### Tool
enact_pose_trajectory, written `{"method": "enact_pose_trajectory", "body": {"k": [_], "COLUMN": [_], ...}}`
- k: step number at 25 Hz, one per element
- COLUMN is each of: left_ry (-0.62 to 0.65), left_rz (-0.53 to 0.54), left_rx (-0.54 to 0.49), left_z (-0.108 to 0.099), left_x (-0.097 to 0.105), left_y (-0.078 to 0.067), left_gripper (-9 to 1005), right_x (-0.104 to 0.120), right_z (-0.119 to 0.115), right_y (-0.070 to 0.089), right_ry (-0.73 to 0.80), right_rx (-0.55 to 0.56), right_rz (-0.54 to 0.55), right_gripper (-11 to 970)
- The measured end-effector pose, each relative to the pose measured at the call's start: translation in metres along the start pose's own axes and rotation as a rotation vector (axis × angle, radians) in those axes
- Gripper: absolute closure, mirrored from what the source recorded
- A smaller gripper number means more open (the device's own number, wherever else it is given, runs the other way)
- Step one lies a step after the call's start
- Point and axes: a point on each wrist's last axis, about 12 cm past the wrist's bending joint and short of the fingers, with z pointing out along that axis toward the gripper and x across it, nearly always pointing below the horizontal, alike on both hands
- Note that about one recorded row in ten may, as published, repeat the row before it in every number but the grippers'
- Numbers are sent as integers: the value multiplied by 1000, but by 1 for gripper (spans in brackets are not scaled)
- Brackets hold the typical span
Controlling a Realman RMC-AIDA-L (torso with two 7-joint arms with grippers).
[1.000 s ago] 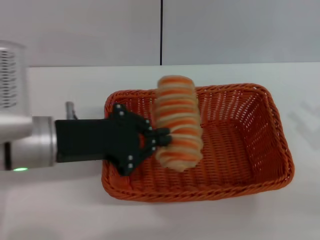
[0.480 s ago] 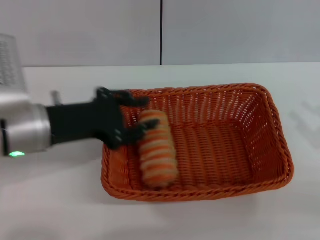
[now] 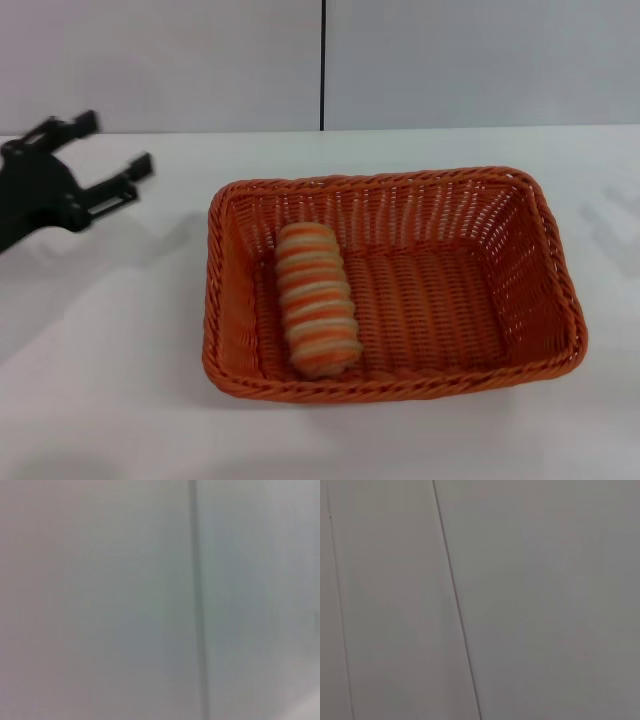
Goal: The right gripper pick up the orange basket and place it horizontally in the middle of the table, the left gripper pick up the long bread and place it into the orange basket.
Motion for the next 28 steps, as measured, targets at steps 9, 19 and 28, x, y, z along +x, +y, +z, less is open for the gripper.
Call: {"method": "enact_pose_trajectory", "body": {"k": [9,19,28], "left_ry": [-232,-220,-268], "left_rz": [-2,-87,-87], "left_rx": [-317,-426,-505], "left_z": [-48,-59,-58], "left_x": [50,75,81], "left_y": [-18,-36,-53], "left_gripper": [163,164,164], "right_x": [5,36,43], "right_z": [12,16,24], "right_y": [-2,-6,-41], "right_ry": [-15,-67,-72], "right_rx": [-9,161,476], "right_rz": [-6,-119,-135], "right_gripper": [485,485,485]}}
